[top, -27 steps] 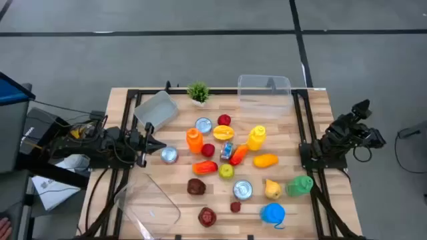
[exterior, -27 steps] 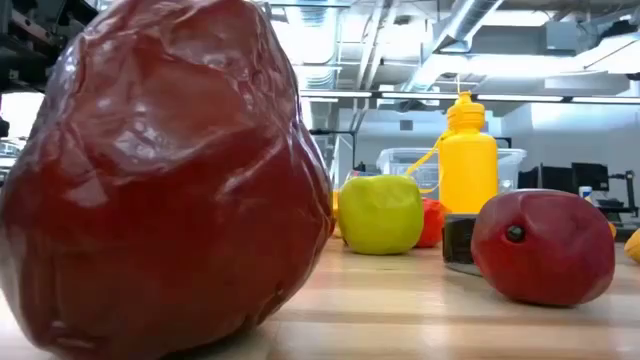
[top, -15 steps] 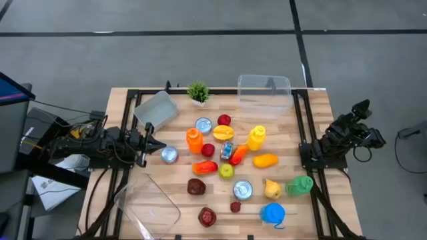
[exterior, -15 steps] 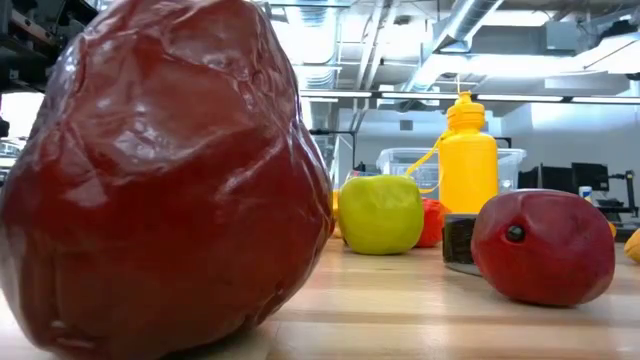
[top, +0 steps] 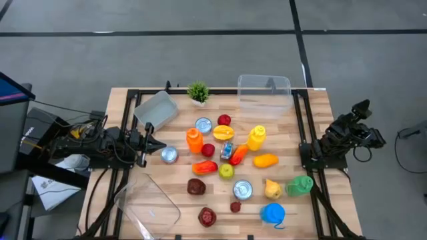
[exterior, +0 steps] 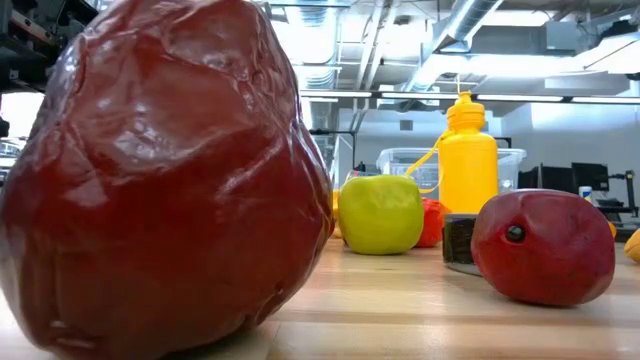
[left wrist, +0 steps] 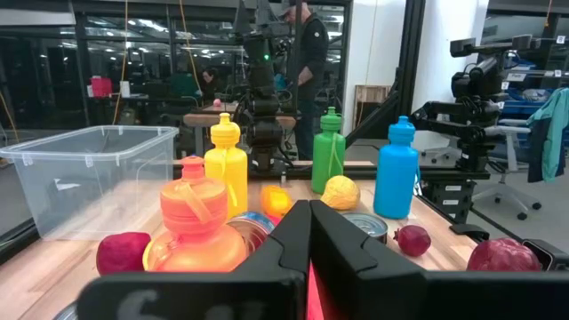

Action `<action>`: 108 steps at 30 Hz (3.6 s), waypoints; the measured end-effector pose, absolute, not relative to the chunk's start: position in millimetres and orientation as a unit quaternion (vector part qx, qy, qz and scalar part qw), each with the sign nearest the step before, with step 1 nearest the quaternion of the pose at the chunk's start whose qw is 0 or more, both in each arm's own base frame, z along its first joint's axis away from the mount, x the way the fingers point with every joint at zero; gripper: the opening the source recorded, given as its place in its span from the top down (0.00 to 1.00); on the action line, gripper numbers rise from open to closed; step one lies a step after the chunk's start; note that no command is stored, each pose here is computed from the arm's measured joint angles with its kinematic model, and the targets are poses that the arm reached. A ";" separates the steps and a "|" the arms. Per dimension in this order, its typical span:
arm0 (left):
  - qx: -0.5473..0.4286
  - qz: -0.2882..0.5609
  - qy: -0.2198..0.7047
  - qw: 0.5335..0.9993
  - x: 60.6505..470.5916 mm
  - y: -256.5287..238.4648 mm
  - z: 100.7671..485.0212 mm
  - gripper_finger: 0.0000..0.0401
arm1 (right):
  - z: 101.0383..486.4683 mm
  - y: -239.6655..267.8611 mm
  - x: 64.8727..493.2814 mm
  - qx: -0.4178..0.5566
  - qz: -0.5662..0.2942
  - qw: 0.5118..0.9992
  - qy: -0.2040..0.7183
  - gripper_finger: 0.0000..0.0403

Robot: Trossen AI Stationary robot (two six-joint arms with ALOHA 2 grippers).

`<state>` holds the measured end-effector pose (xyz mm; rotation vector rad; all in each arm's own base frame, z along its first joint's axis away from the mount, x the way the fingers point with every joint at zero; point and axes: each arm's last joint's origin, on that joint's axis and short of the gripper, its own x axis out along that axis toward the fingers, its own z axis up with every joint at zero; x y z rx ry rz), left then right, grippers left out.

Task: Pick & Place Food Item

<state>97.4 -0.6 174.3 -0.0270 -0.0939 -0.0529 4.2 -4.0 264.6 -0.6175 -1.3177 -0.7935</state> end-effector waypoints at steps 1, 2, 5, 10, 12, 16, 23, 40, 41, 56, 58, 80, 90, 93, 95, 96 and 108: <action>-0.014 -0.026 -0.047 0.998 97.4 -0.6 174.4 1.00 | 264.6 -4.0 4.2 -0.275 -0.353 0.676 -0.586 0.01; -0.014 -0.026 -0.047 0.998 97.4 -0.6 174.2 1.00 | 264.6 -4.0 4.2 -0.275 -0.353 0.676 -0.586 0.01; -0.014 -0.027 -0.047 0.998 97.4 -0.6 174.3 1.00 | 264.6 -4.0 4.2 -0.275 -0.353 0.676 -0.586 0.01; -0.014 -0.027 -0.047 0.998 97.4 -0.7 174.2 1.00 | 264.6 -4.0 4.2 -0.275 -0.353 0.676 -0.586 0.01; -0.014 -0.026 -0.047 0.998 97.4 -0.6 174.2 1.00 | 264.6 -4.0 4.3 -0.275 -0.353 0.676 -0.586 0.01; -0.014 -0.026 -0.047 0.998 97.4 -0.6 174.2 1.00 | 264.6 -4.0 4.2 -0.275 -0.353 0.676 -0.586 0.01; -0.014 -0.026 -0.047 0.998 97.4 -0.6 174.2 1.00 | 264.6 -4.0 4.3 -0.275 -0.353 0.676 -0.586 0.01; -0.014 -0.027 -0.047 0.998 97.4 -0.6 174.2 1.00 | 264.6 -4.0 4.2 -0.275 -0.353 0.676 -0.586 0.01; -0.014 -0.026 -0.047 0.998 97.4 -0.6 174.2 1.00 | 264.6 -4.0 4.2 -0.275 -0.353 0.676 -0.586 0.01; -0.014 -0.026 -0.047 0.998 97.4 -0.6 174.3 1.00 | 264.6 -4.0 4.2 -0.275 -0.353 0.676 -0.586 0.01; -0.014 -0.026 -0.047 0.998 97.4 -0.6 174.3 1.00 | 264.6 -4.0 4.2 -0.275 -0.353 0.676 -0.586 0.01; -0.161 -0.011 -0.221 0.962 88.5 2.2 206.6 1.00 | 264.6 -4.0 4.2 -0.275 -0.353 0.676 -0.586 0.01; -0.174 -0.062 -0.441 0.878 59.6 1.8 242.2 1.00 | 264.6 -4.0 4.2 -0.275 -0.353 0.676 -0.586 0.01; -0.172 -0.067 -0.466 0.866 55.2 1.8 245.3 1.00 | 264.6 -4.0 4.2 -0.275 -0.353 0.676 -0.586 0.01; -0.168 -0.066 -0.473 0.863 53.9 1.8 246.2 1.00 | 264.6 -4.0 4.2 -0.275 -0.353 0.676 -0.586 0.01; -0.168 -0.066 -0.473 0.863 53.9 1.8 246.2 1.00 | 264.6 -4.0 4.2 -0.275 -0.353 0.676 -0.586 0.01; -0.176 -0.054 -0.474 0.861 54.0 2.6 246.0 1.00 | 264.6 -4.0 4.2 -0.275 -0.353 0.676 -0.586 0.01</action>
